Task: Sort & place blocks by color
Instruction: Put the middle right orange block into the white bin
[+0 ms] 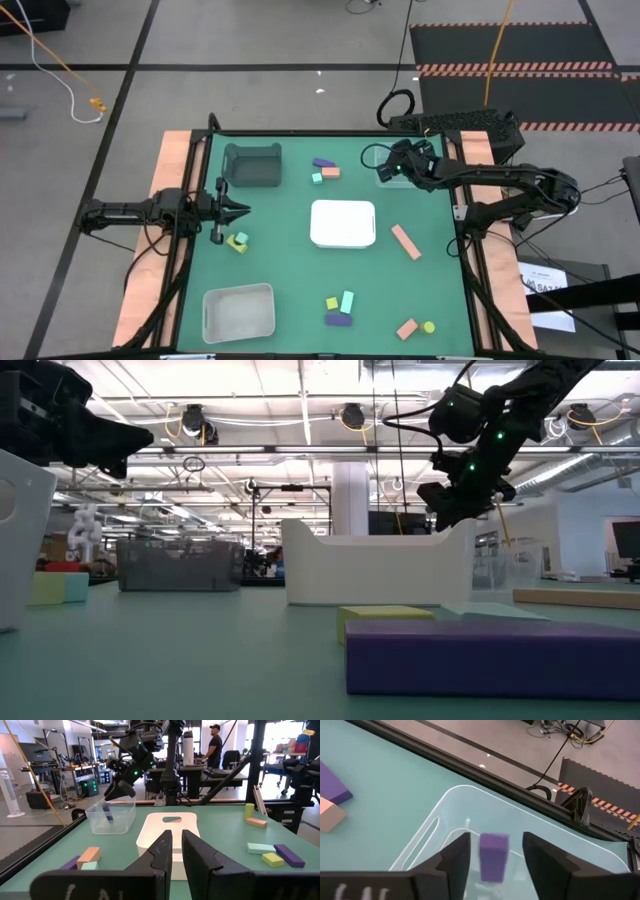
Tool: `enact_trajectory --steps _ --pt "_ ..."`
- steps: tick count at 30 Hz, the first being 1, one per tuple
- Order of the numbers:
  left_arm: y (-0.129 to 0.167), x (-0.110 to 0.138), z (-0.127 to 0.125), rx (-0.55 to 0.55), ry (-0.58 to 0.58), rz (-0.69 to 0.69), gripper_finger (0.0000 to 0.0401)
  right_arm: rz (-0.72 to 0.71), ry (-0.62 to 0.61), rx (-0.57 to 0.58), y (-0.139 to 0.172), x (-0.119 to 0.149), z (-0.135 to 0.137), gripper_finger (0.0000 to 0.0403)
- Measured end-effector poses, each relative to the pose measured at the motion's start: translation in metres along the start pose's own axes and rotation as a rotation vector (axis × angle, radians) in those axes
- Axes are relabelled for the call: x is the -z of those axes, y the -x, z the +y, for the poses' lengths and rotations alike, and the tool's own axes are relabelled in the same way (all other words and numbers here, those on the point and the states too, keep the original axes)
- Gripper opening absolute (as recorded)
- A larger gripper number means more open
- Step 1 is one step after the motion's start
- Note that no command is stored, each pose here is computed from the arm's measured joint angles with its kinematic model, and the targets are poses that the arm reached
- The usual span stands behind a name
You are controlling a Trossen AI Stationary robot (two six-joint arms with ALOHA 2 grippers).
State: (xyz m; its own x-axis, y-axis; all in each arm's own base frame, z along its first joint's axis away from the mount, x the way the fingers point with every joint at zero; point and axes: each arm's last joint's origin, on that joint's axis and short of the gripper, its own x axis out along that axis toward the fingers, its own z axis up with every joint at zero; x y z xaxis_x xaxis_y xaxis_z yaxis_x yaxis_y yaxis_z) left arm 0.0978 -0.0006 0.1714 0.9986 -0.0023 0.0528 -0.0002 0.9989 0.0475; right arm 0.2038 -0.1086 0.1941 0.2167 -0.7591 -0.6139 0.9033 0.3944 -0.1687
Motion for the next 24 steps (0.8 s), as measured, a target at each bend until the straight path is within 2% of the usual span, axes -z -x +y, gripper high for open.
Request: enact_trajectory --steps 3,5,8,11,14,18,21,24 --pt "0.000 0.000 0.000 0.001 0.000 0.000 0.0047 -0.001 0.011 -0.010 0.002 -0.001 -0.001 0.0191" --pt "0.000 0.000 0.000 0.000 0.000 0.000 0.0047 -0.006 -0.004 -0.066 0.008 -0.003 -0.002 0.0195" --pt "0.000 0.000 0.000 0.000 0.000 0.000 0.0047 -0.001 -0.066 -0.216 0.023 -0.007 -0.004 0.0194" --pt "0.000 0.000 0.000 0.000 0.000 0.000 0.0047 0.033 -0.117 -0.418 0.040 -0.009 -0.004 0.0189" --pt "0.000 0.000 0.000 0.000 0.000 0.000 0.0047 0.107 -0.134 -0.585 0.057 -0.004 -0.001 0.0186" --pt "0.000 0.000 0.000 0.000 0.000 0.000 0.0047 0.254 -0.158 -0.746 0.078 0.010 0.008 0.0185" --pt "0.000 0.000 0.000 0.000 0.000 0.000 0.0047 0.378 -0.166 -0.775 0.091 0.024 0.014 0.0185" --pt "0.000 0.000 0.000 0.000 0.000 0.000 0.0047 0.501 -0.163 -0.730 0.100 0.039 0.017 0.0185"
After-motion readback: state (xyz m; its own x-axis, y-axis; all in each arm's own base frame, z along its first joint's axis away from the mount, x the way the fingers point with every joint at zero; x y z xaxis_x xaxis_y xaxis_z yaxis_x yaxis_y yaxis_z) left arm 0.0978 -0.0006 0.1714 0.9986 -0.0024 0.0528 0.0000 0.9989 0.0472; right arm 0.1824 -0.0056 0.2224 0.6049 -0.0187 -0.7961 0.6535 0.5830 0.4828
